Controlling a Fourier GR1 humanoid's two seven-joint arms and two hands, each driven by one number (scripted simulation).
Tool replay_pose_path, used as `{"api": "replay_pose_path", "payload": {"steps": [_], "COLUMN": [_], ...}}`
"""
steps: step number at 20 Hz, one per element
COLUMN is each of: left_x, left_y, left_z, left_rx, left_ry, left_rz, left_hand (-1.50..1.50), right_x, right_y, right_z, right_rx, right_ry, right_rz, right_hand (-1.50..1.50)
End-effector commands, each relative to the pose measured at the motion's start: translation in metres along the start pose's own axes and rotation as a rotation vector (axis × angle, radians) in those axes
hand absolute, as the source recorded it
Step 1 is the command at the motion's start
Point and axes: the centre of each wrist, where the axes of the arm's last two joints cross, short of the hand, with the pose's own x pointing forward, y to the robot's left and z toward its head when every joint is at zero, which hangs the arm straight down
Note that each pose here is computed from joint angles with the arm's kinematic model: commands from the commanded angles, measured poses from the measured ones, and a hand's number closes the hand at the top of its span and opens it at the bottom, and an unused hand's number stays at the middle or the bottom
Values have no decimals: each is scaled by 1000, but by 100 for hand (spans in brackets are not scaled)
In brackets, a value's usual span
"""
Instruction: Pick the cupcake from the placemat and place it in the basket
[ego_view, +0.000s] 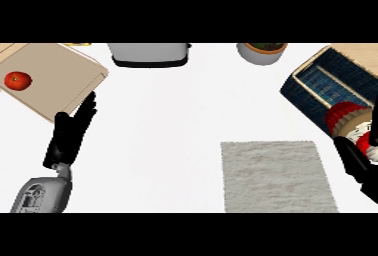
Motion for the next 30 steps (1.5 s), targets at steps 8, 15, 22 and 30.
{"api": "replay_pose_path", "payload": {"steps": [8, 15, 22, 30], "left_x": [19, -1, 19, 24], "left_y": [15, 9, -13, -14], "left_z": [-8, -6, -13, -9], "left_rx": [-15, -26, -17, -30], "left_ry": [-35, -41, -40, -38], "left_rz": [-8, -3, 0, -9], "left_hand": [0, 0, 0, 0], "right_x": [18, -34, -103, -163], "right_y": [-129, -154, -180, -151], "right_z": [-43, -60, -62, -85], "right_rx": [-27, -17, 28, 84], "right_ry": [235, 333, 256, 253], "right_rz": [452, 532, 489, 487], "right_hand": [150, 150, 150, 150]}}
